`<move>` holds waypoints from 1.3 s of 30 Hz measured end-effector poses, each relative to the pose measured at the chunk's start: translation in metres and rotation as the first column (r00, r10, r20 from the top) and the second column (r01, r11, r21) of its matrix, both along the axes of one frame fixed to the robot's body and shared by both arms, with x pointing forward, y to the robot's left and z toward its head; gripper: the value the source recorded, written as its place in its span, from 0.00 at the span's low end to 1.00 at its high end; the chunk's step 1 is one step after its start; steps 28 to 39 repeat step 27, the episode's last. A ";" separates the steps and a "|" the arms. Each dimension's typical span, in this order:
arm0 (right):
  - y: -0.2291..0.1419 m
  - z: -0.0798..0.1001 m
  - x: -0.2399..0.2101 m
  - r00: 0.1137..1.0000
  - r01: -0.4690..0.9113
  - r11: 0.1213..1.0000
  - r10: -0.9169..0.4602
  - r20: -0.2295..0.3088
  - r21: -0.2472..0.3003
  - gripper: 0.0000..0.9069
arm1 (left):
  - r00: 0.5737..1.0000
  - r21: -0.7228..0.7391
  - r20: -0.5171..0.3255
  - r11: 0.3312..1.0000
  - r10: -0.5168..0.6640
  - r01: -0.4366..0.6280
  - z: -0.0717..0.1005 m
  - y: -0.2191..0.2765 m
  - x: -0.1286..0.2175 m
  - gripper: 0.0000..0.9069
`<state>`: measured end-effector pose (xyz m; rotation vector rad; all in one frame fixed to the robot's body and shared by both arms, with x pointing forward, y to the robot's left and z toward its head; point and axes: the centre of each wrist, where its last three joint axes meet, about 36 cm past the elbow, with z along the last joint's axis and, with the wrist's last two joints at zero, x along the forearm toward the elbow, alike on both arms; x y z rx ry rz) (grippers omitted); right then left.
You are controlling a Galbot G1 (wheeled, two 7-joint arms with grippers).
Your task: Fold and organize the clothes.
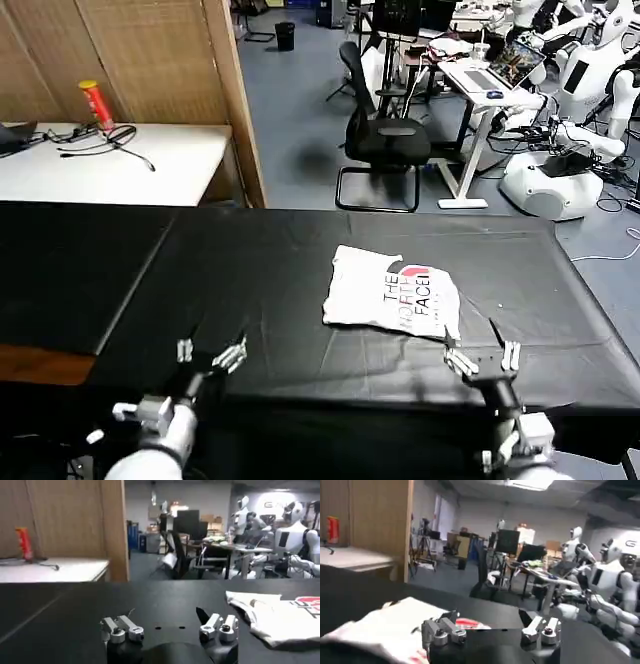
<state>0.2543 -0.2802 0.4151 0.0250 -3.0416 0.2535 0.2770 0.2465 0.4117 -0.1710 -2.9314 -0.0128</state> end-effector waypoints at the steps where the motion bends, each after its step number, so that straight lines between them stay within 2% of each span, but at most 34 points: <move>1: 0.003 0.000 -0.007 1.000 0.009 1.000 -0.009 -0.001 0.006 0.97 | 1.000 0.002 -0.008 1.000 0.001 -0.001 0.000 0.000 -0.006 0.97; 8: 0.017 0.003 -0.052 0.995 0.078 0.996 -0.076 -0.061 0.039 0.97 | 0.994 0.008 -0.113 1.000 0.015 -0.014 0.008 0.004 -0.045 0.97; 13: 0.025 0.008 -0.075 0.985 0.132 0.990 -0.125 -0.118 0.049 0.97 | 0.990 0.024 -0.140 0.999 0.032 -0.029 0.016 0.011 -0.061 0.97; 19: 0.031 0.013 -0.095 0.975 0.142 0.988 -0.129 -0.183 0.057 0.97 | 0.983 0.039 -0.173 0.998 0.056 -0.050 0.019 0.021 -0.073 0.97; 27: 0.033 0.013 -0.102 0.971 0.141 0.988 -0.126 -0.205 0.058 0.97 | 0.979 0.047 -0.195 0.997 0.063 -0.055 0.017 0.026 -0.079 0.97; 39: 0.033 0.013 -0.102 0.971 0.141 0.988 -0.126 -0.205 0.058 0.97 | 0.979 0.047 -0.195 0.997 0.063 -0.055 0.017 0.026 -0.079 0.97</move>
